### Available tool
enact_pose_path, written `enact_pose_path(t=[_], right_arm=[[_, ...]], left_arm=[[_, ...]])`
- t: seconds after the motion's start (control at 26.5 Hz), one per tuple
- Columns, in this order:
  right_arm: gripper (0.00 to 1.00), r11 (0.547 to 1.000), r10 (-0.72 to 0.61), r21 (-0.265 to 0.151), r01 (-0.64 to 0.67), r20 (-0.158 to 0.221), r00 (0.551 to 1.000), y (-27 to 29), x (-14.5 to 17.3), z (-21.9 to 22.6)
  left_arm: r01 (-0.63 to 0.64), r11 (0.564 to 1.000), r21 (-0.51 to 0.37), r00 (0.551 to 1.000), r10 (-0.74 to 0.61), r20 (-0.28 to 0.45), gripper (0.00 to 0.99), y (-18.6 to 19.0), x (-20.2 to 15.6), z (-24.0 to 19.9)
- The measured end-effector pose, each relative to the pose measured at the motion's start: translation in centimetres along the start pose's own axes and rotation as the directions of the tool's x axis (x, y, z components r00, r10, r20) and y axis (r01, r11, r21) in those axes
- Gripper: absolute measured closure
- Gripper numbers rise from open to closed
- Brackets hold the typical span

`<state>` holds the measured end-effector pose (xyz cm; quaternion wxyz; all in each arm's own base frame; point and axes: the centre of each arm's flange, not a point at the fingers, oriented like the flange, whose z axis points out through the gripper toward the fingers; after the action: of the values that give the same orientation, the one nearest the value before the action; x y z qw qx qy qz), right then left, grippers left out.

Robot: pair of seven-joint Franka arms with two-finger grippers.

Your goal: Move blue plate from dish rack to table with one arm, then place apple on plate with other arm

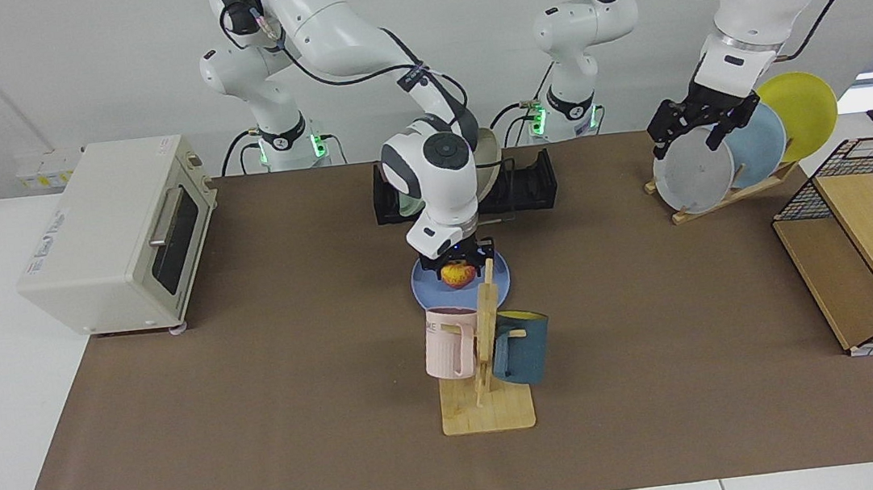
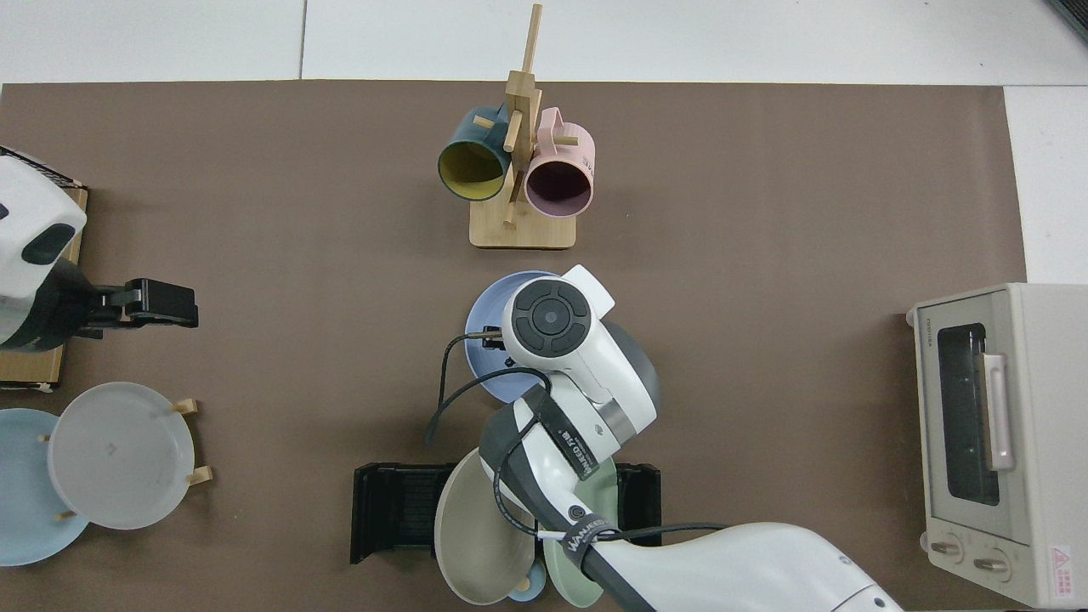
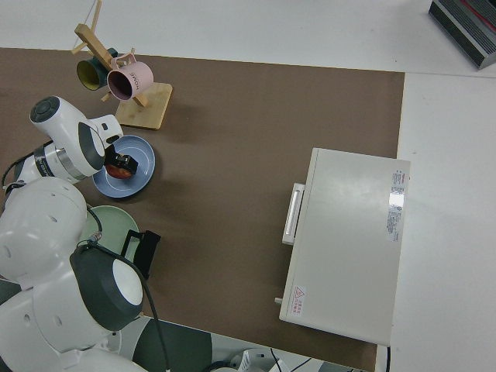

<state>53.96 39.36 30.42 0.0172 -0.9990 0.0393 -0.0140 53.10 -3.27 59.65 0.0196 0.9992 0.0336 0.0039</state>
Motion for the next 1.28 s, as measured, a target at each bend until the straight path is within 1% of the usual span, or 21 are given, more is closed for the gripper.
enact_pose_path(t=[0.04, 0.11, 0.26, 0.38, 0.53, 0.68, 0.94, 1.02, 1.17, 1.28], right_arm=[[0.06, 1.000, 0.000, 0.001, 0.000, -0.001, 1.000, 0.0, 0.0, 0.0], [0.00, 1.000, -0.001, 0.003, 0.001, -0.003, 1.000, -0.1, 0.0, -0.2], [0.00, 1.000, 0.004, -0.003, -0.004, 0.001, 1.000, 0.1, 0.4, -0.6], [0.00, 1.000, 0.010, -0.001, -0.010, -0.007, 1.000, 0.2, 0.8, -1.7], [0.00, 1.000, 0.016, 0.011, -0.015, -0.025, 1.000, 0.5, 1.4, -4.4], [0.00, 1.000, 0.019, 0.017, -0.018, -0.038, 0.999, 1.9, 2.0, -8.1], [0.00, 1.000, -0.021, 0.017, 0.021, -0.047, 0.999, 6.9, 3.5, -15.1], [0.00, 0.999, -0.045, 0.018, 0.046, -0.059, 0.997, 8.6, 4.0, -16.8], [0.00, 0.994, -0.107, 0.011, 0.109, -0.075, 0.991, 12.9, 5.6, -19.3], [0.00, 0.989, -0.145, 0.002, 0.146, -0.082, 0.986, 16.9, 7.1, -20.4]], left_arm=[[0.000, 1.000, 0.000, 1.000, 0.000, 0.000, 0.000, 0.0, 0.0, 0.0], [0.000, 1.000, 0.000, 1.000, 0.000, 0.000, 0.000, 0.0, 0.0, 0.0], [0.000, 1.000, 0.000, 1.000, 0.000, 0.000, 0.000, 0.0, 0.0, 0.0], [0.000, 1.000, 0.000, 1.000, 0.000, 0.000, 0.000, 0.0, 0.0, 0.0], [0.000, 1.000, 0.000, 1.000, 0.000, 0.000, 0.000, 0.0, 0.0, 0.0], [0.000, 1.000, 0.000, 1.000, 0.000, 0.000, 0.000, 0.0, 0.0, 0.0], [0.000, 1.000, 0.000, 1.000, 0.000, 0.002, 0.000, 0.0, 0.0, 0.1], [0.000, 1.000, 0.000, 1.000, 0.000, 0.002, 0.000, 0.0, 0.0, 0.1], [0.000, 1.000, 0.000, 1.000, 0.000, 0.002, 0.000, 0.0, 0.0, 0.1], [0.000, 1.000, 0.000, 1.000, 0.000, 0.003, 0.000, 0.0, 0.0, 0.2]])
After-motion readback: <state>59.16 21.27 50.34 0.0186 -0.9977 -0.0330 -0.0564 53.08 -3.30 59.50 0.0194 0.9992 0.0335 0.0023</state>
